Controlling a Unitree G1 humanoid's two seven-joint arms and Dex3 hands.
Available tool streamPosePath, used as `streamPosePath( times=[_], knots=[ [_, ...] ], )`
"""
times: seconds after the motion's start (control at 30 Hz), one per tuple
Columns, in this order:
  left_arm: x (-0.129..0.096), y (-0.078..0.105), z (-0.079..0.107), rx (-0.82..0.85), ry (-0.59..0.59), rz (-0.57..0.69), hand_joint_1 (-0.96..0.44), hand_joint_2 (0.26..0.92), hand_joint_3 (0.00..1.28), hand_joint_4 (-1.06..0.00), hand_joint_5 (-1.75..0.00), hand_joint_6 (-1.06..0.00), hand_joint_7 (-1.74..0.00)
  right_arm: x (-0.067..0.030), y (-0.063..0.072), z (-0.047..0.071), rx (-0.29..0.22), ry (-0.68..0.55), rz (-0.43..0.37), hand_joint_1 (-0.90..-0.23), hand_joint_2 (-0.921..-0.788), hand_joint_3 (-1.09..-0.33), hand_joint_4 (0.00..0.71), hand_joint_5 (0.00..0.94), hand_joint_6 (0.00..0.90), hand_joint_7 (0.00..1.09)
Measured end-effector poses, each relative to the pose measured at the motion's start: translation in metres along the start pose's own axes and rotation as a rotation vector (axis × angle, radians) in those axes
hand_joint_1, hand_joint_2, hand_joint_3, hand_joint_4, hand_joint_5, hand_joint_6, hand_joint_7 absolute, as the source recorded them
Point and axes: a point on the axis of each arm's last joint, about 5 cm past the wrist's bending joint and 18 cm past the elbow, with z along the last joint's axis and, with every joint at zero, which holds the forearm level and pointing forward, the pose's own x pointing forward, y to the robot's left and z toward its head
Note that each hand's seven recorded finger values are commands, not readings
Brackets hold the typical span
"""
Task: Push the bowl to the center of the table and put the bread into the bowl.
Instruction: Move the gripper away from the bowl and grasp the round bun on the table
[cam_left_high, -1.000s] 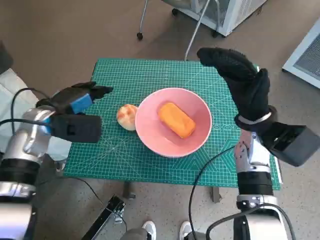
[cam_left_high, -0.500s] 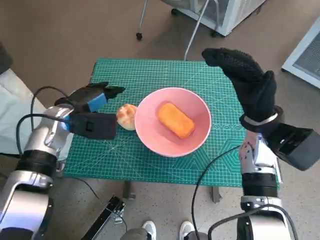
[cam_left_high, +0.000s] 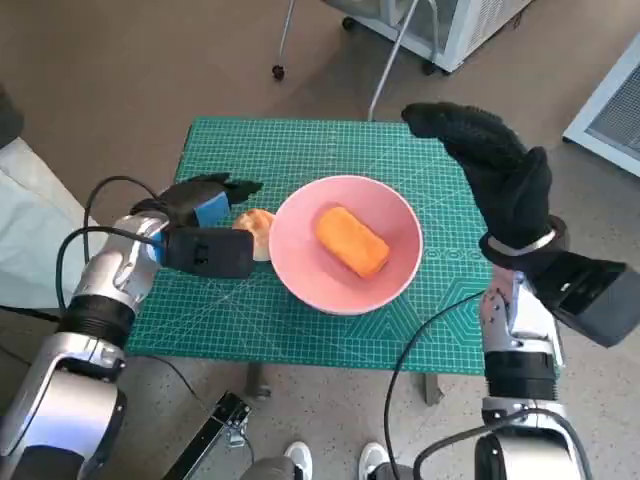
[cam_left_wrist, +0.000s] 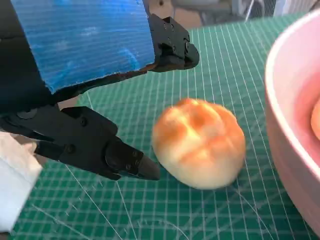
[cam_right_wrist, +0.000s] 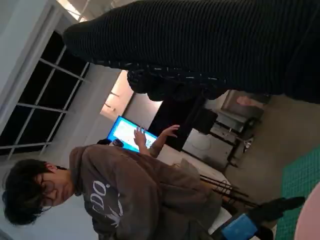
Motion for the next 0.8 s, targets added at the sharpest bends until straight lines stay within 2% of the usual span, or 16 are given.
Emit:
streamPosePath(
  times=[0.23,0.53,0.73,0.8],
  knots=[
    [0.005,-0.009,0.002,-0.034,-0.02,-0.041,-0.17,0.801,0.02,-0.28,-0.05,-0.37,-0.19,0.0009,-0.002,0.002,0.011,0.01,0.0,-0.654,-0.921,-0.732,0.033,0.336,-0.001,0.63],
    [0.011,-0.018,0.009,-0.044,-0.012,-0.033,-0.1,0.879,0.04,-0.36,-0.05,-0.45,-0.24,-0.0014,-0.003,0.003,0.013,0.016,-0.011,-0.661,-0.921,-0.726,0.03,0.344,-0.001,0.63],
    [0.015,-0.023,0.013,-0.046,-0.008,-0.01,-0.08,0.916,0.07,-0.55,-0.11,-0.51,-0.3,-0.0024,-0.002,0.002,0.015,0.02,-0.013,-0.659,-0.921,-0.728,0.028,0.349,-0.001,0.63],
    [0.015,-0.025,0.014,-0.046,-0.008,-0.002,-0.08,0.918,0.1,-0.59,-0.21,-0.53,-0.34,-0.0025,-0.002,0.003,0.016,0.02,-0.013,-0.659,-0.921,-0.729,0.026,0.351,-0.001,0.63]
  ],
)
